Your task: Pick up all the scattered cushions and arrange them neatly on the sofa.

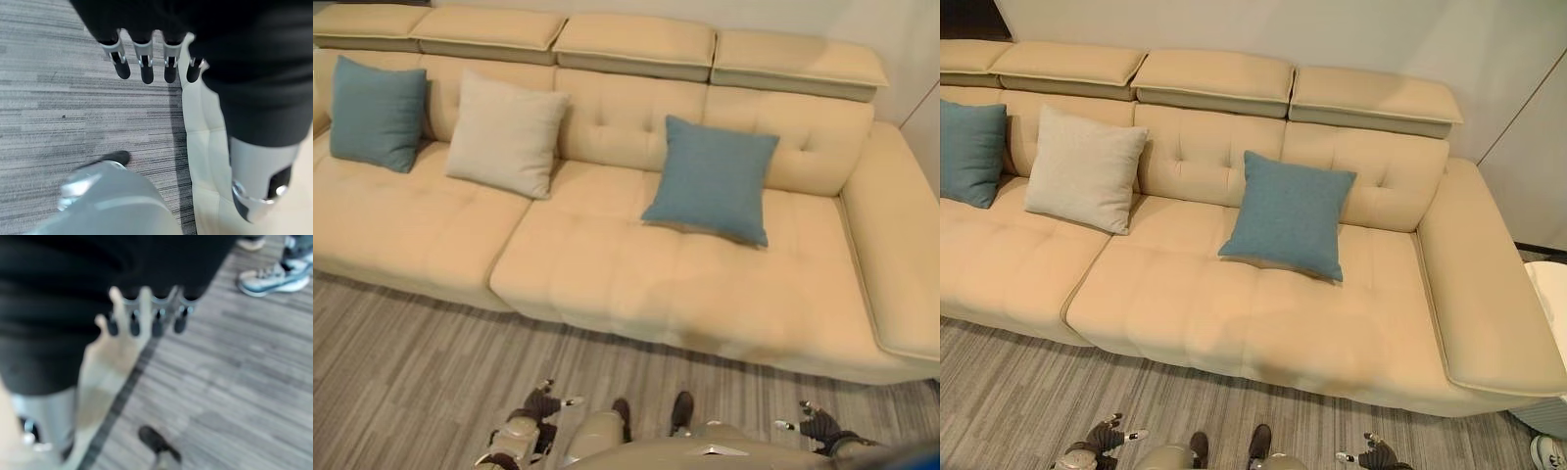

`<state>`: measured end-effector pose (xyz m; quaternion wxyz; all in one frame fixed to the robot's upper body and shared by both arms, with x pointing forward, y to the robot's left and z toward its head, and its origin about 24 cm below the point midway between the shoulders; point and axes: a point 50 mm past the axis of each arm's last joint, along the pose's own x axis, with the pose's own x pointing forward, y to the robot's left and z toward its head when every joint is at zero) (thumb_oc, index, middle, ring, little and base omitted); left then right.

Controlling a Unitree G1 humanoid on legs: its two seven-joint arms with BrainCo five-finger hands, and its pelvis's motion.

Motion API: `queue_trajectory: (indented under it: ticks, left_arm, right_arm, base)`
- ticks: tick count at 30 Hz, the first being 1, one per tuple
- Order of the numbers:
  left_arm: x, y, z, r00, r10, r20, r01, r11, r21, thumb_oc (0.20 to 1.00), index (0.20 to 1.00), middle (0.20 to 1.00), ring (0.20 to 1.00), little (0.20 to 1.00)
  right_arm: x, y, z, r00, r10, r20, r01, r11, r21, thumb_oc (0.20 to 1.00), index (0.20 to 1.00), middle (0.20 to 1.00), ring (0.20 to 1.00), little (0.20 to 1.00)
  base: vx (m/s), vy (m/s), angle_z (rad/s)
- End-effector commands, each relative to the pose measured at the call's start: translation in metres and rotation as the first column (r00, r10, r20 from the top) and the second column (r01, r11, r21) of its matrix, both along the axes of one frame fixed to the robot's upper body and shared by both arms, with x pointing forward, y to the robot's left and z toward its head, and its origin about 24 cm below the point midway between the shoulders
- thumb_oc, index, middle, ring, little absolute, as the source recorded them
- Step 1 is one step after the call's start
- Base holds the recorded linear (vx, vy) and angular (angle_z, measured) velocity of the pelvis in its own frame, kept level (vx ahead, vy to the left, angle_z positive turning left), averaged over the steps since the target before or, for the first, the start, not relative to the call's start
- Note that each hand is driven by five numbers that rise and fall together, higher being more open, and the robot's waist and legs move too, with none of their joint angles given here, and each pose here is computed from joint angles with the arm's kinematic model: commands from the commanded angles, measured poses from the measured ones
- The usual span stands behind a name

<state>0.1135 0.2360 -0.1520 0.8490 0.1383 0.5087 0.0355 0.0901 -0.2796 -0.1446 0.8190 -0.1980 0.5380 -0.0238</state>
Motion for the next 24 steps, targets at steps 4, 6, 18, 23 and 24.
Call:
queue_trajectory:
  ticks: [4,6,18,23,24]
  left_arm:
    - [0.028,-0.003,0.011,0.991,-0.082,0.101,0.082,0.997,0.005,1.0,1.0,1.0,1.0,1.0]
    - [0.034,-0.006,0.013,0.987,-0.105,0.118,0.105,0.994,0.009,1.0,1.0,1.0,1.0,1.0]
    - [0.033,0.017,0.018,0.987,-0.146,0.07,0.138,0.985,0.098,1.0,1.0,1.0,1.0,1.0]
    - [0.035,0.011,0.016,0.983,-0.171,0.069,0.164,0.982,0.093,1.0,1.0,1.0,1.0,1.0]
    - [0.035,0.011,0.016,0.983,-0.171,0.069,0.164,0.982,0.093,1.0,1.0,1.0,1.0,1.0]
  right_arm:
    - [0.025,-0.044,0.023,0.99,-0.116,0.078,0.121,0.99,-0.069,1.0,1.0,1.0,1.0,1.0]
    - [0.027,-0.045,0.025,0.989,-0.12,0.083,0.127,0.989,-0.073,1.0,1.0,1.0,1.0,1.0]
    - [0.03,-0.057,0.03,0.988,-0.153,0.036,0.156,0.983,-0.1,1.0,1.0,1.0,1.0,1.0]
    - [0.033,-0.065,0.034,0.985,-0.165,0.039,0.169,0.977,-0.129,1.0,1.0,1.0,1.0,1.0]
    - [0.033,-0.065,0.034,0.985,-0.165,0.039,0.169,0.977,-0.129,1.0,1.0,1.0,1.0,1.0]
  base:
    - [-0.15,0.314,0.04]
    - [-0.18,0.259,0.13]
    - [-0.19,0.12,-0.06]
    - [-0.11,-0.074,-0.14]
    - [-0.12,-0.082,0.02]
